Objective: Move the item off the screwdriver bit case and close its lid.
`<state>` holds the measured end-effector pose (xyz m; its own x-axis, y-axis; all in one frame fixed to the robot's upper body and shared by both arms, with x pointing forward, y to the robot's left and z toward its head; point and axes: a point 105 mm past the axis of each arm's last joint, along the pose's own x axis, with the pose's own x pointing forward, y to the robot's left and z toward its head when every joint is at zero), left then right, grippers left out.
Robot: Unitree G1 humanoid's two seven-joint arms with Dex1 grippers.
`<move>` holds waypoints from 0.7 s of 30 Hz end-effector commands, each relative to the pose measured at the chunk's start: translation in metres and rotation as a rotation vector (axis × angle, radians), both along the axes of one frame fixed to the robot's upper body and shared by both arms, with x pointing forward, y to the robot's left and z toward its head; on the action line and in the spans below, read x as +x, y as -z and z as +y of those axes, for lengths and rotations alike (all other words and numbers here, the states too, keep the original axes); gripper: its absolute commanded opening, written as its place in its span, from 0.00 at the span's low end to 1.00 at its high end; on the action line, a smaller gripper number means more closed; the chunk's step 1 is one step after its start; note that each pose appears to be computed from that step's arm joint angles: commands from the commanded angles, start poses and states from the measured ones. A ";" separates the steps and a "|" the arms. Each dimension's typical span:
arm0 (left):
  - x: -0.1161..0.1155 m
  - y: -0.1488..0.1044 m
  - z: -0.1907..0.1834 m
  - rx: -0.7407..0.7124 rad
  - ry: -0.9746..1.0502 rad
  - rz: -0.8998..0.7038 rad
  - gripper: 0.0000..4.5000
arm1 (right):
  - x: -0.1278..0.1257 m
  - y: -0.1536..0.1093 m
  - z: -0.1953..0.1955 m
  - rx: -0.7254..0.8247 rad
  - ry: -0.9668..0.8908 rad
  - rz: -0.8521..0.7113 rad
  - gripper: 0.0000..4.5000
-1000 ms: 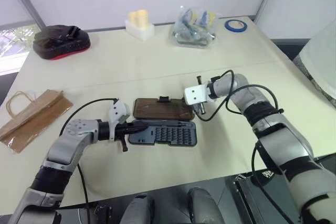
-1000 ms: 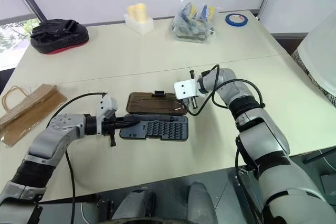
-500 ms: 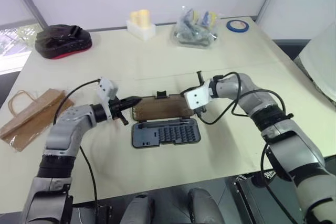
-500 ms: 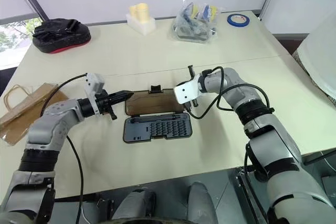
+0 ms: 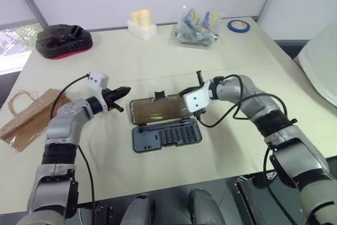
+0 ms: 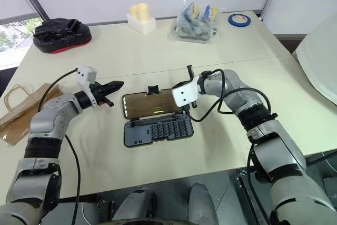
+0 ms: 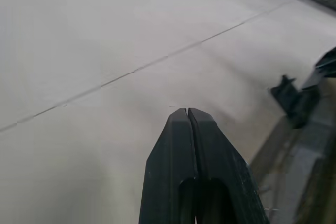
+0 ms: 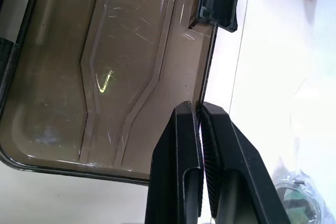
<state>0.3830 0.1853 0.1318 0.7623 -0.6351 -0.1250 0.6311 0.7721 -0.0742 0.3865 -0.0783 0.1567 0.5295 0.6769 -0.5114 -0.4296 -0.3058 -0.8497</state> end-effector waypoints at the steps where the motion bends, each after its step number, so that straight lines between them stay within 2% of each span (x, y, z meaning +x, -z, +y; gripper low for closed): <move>1: 0.002 0.009 -0.008 0.073 0.054 -0.016 0.00 | -0.002 -0.011 0.005 0.011 -0.020 -0.036 0.02; 7: -0.006 0.037 -0.017 0.168 0.165 0.030 0.00 | -0.002 -0.013 0.004 0.010 -0.016 -0.045 0.02; 16: -0.012 0.031 -0.025 0.107 0.224 0.028 0.00 | -0.003 -0.016 0.005 0.010 -0.019 -0.039 0.02; 19: -0.013 0.030 -0.026 0.087 0.229 0.027 0.00 | -0.003 -0.017 0.003 0.016 0.000 -0.025 0.23; 21: -0.013 0.029 -0.027 0.075 0.233 0.024 0.00 | -0.005 -0.022 0.002 0.028 0.015 -0.017 0.46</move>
